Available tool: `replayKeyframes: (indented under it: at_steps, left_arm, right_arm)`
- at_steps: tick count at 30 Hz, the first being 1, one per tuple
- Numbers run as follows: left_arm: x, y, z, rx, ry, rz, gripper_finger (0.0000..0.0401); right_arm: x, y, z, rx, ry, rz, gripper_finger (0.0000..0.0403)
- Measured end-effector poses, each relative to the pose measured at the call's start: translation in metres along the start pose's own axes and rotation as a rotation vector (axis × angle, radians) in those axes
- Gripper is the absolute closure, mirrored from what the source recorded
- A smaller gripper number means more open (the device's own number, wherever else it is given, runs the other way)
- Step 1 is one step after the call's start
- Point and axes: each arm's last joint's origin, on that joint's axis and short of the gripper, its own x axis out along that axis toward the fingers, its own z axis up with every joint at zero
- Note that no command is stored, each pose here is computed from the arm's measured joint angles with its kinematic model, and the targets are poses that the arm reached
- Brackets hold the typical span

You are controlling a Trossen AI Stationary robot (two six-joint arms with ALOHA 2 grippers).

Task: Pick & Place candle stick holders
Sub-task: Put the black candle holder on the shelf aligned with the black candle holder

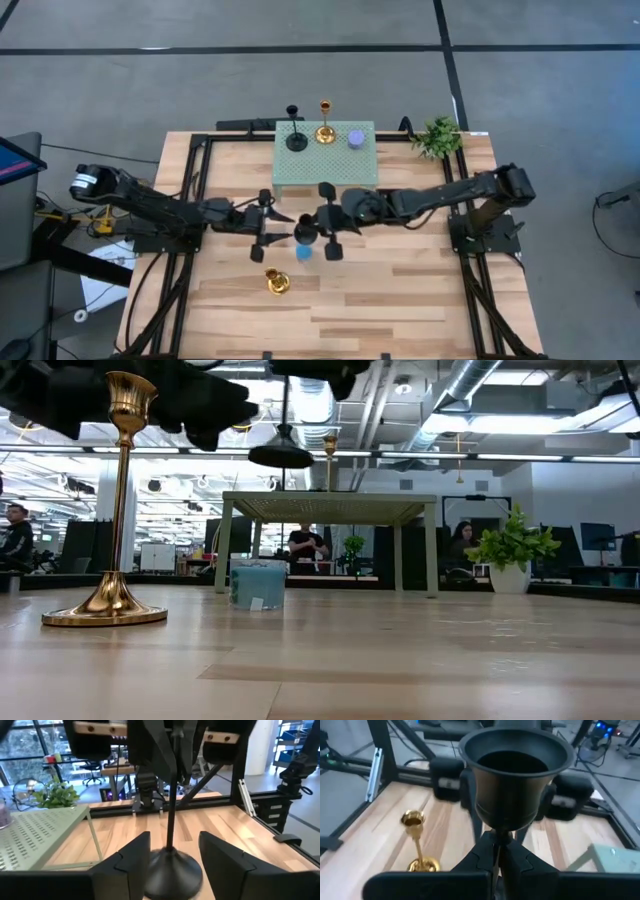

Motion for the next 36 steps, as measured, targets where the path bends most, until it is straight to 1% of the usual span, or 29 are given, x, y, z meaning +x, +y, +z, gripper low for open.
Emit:
replayKeyframes:
  at_steps: [4,7,11,18,23,31,33,36]
  left_arm:
    - [0.013,-0.001,0.0,-0.008,0.02,-0.001,0.0232]
    - [0.02,-0.001,-0.002,-0.022,0.041,0.031,0.0239]
    - [0.025,0.0,-0.002,-0.022,0.048,0.065,0.0247]
    - [0.028,0.0,0.001,-0.048,0.039,0.066,0.0264]
    - [0.028,0.0,0.002,-0.052,0.029,0.064,0.0296]
    - [0.028,0.0,0.002,-0.046,0.026,0.058,0.0381]
    - [0.028,0.0,0.002,-0.042,0.027,0.058,0.0387]
    - [0.028,0.0,0.002,-0.041,0.027,0.066,0.0377]
  right_arm:
    - [0.006,-0.006,-0.001,0.007,0.008,0.01,0.0402]
    - [0.004,-0.008,0.004,0.009,-0.02,0.012,0.0402]
    - [0.003,-0.006,0.006,0.007,-0.038,0.024,0.0402]
    - [0.004,-0.006,0.008,0.008,-0.061,0.021,0.0402]
    - [0.005,-0.006,0.008,0.007,-0.071,0.02,0.0402]
    - [0.005,-0.006,0.008,0.008,-0.07,0.016,0.0402]
    - [0.004,-0.006,0.008,0.008,-0.07,0.016,0.0402]
    - [0.005,-0.006,0.008,0.008,-0.069,0.016,0.0398]
